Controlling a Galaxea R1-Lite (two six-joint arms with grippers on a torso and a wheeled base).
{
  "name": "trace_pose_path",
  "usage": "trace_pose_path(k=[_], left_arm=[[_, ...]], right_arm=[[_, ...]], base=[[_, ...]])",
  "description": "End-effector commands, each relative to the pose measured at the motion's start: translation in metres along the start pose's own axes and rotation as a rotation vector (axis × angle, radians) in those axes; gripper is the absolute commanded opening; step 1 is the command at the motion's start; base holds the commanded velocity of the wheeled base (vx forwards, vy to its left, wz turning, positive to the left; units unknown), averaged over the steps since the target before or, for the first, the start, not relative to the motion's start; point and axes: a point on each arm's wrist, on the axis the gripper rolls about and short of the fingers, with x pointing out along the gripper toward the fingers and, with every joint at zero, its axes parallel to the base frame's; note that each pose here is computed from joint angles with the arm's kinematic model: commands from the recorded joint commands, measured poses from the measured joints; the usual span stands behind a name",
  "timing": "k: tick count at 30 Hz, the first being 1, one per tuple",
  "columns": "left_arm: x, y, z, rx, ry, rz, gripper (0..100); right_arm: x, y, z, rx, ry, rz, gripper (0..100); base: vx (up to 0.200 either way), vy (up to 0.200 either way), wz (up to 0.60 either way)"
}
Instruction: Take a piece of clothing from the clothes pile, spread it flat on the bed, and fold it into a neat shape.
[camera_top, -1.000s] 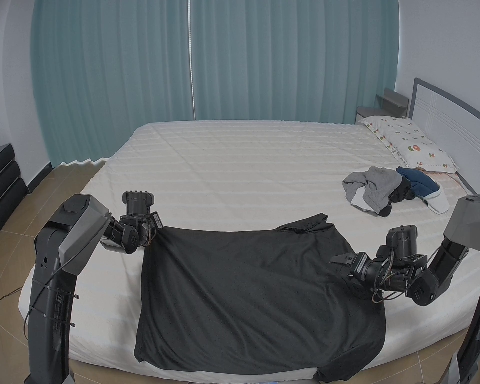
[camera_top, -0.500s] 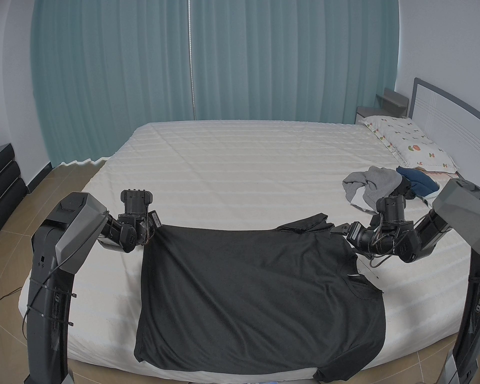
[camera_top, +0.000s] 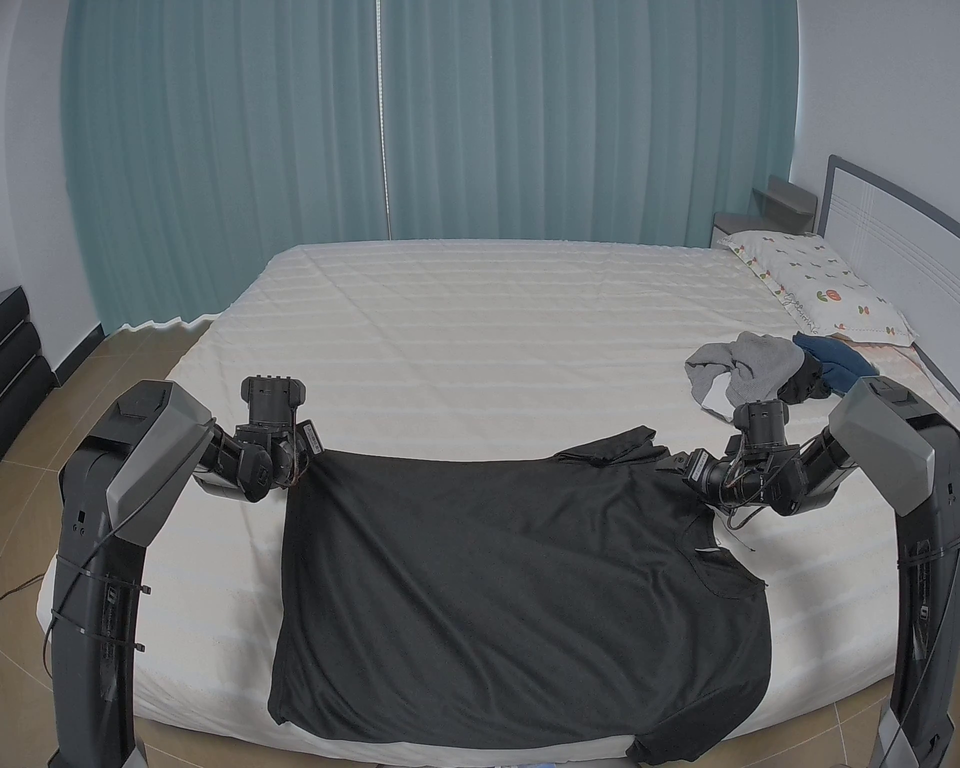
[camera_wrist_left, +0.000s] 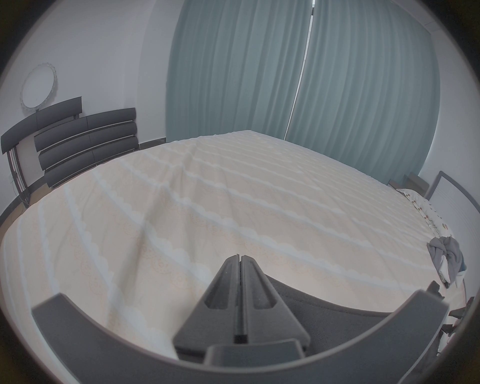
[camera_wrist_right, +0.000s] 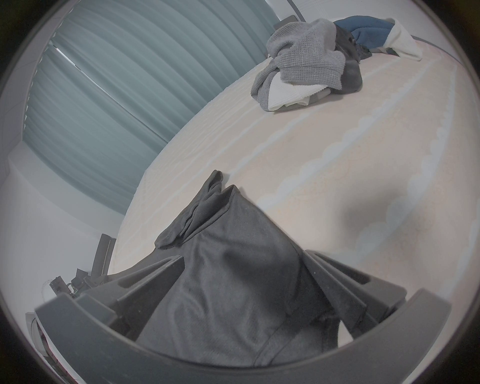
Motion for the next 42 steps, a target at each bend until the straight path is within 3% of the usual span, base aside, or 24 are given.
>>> trace_pose_path(k=[1,2,3,14,20,30,42], left_arm=[[0.0,0.0,-0.001,0.0,0.001,0.001,0],[0.001,0.0,-0.001,0.001,0.002,0.001,0],[0.001,0.001,-0.002,0.001,0.004,0.002,0],[0.002,0.0,-0.001,0.002,-0.002,-0.001,0],[0.009,-0.003,0.002,-0.008,-0.022,-0.01,0],[0.023,-0.003,-0.005,-0.025,-0.03,-0.01,0],[0.03,-0.006,-0.014,-0.038,-0.022,-0.015,0]], right_arm=[[0.017,-0.006,-0.004,0.0,0.005,-0.001,100],[0.02,-0.006,-0.002,-0.003,0.001,0.001,100],[0.021,-0.006,-0.001,-0.002,0.002,-0.001,0],[0.024,-0.004,0.019,0.006,-0.057,0.027,0],[0.021,0.0,0.046,0.006,-0.147,0.052,0],[0.029,-0.001,0.062,-0.009,-0.295,0.089,0],[0.043,-0.012,0.048,-0.002,-0.274,0.056,0]], base=[[0.0,0.0,0.0],[0.0,0.0,0.0],[0.0,0.0,0.0],[0.0,0.0,0.0],[0.0,0.0,0.0],[0.0,0.0,0.0],[0.0,0.0,0.0]])
